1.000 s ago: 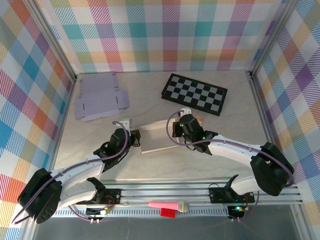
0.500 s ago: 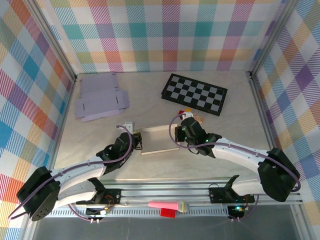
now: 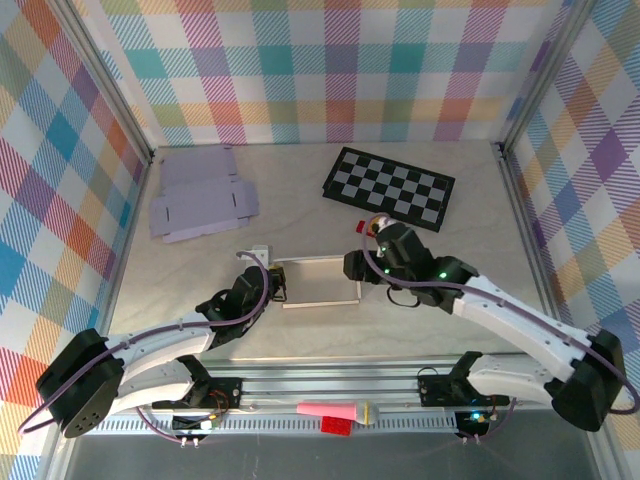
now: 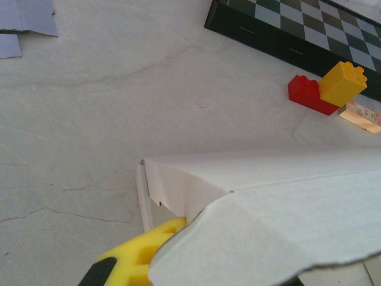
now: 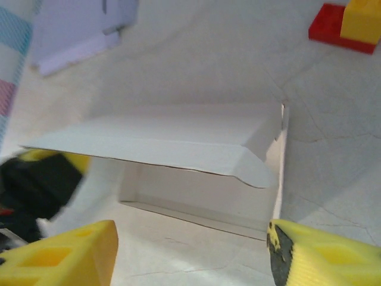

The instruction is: Fold the paper box

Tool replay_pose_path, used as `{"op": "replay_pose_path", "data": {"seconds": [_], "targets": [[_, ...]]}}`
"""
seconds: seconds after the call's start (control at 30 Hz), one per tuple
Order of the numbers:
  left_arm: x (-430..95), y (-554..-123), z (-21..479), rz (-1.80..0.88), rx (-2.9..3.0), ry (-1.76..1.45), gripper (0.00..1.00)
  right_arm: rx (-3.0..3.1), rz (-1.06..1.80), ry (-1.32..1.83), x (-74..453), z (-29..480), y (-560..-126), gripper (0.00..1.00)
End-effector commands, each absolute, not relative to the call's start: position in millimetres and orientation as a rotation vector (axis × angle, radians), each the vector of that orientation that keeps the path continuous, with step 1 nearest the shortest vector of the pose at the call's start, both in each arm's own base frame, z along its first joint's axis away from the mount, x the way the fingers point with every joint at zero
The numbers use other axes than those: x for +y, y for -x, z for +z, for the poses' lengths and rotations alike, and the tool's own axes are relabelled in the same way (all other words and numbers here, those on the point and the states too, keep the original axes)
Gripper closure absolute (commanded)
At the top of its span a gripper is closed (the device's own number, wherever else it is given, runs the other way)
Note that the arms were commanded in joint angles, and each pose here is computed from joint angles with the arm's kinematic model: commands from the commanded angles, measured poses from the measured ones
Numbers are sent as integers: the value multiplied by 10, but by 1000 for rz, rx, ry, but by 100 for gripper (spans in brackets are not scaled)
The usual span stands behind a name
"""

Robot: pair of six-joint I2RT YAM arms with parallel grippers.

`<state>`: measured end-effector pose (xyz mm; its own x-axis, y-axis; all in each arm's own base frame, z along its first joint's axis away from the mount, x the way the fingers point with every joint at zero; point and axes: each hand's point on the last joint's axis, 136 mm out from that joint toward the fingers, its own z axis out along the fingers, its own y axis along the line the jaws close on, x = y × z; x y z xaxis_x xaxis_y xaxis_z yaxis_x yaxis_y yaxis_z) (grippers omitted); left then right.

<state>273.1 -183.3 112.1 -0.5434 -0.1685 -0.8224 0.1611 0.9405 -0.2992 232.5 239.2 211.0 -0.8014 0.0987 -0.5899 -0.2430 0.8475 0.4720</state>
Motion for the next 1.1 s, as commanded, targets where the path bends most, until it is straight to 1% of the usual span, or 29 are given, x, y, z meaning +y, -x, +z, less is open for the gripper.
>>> {"op": "replay_pose_path", "data": {"seconds": [0.0, 0.1, 0.2, 0.3, 0.37, 0.53, 0.63, 0.9, 1.07], "targets": [[-1874, -2707, 1130, -415, 2115, -25, 99, 2437, 667, 34, 2198, 2316, -2278, 28], [-1889, -2715, 1155, -418, 2112, -32, 99, 2477, 671, -80, 2104, 2416, -2434, 27], [-1903, -2720, 1165, -417, 2114, -40, 99, 2590, 701, -287, 2003, 2330, -2662, 28], [-1911, -2725, 1175, -420, 2114, -40, 99, 2708, 810, -435, 2065, 2178, -2862, 33], [-1924, -2729, 1180, -422, 2115, -42, 99, 2803, 852, -474, 2160, 2051, -2925, 39], [-1929, -2749, 1199, -418, 2111, -34, 99, 3061, 821, -503, 2293, 1667, -2838, 46], [-1929, -2759, 1200, -416, 2111, -30, 99, 3113, 824, -549, 2309, 1493, -2770, 47], [-1971, -2779, 1216, -429, 2111, -30, 100, 3145, 860, -576, 2397, 1282, -2823, 49], [-2005, -2803, 1230, -465, 2106, 16, 100, 3150, 904, -600, 2445, 1207, -2818, 56]]}}
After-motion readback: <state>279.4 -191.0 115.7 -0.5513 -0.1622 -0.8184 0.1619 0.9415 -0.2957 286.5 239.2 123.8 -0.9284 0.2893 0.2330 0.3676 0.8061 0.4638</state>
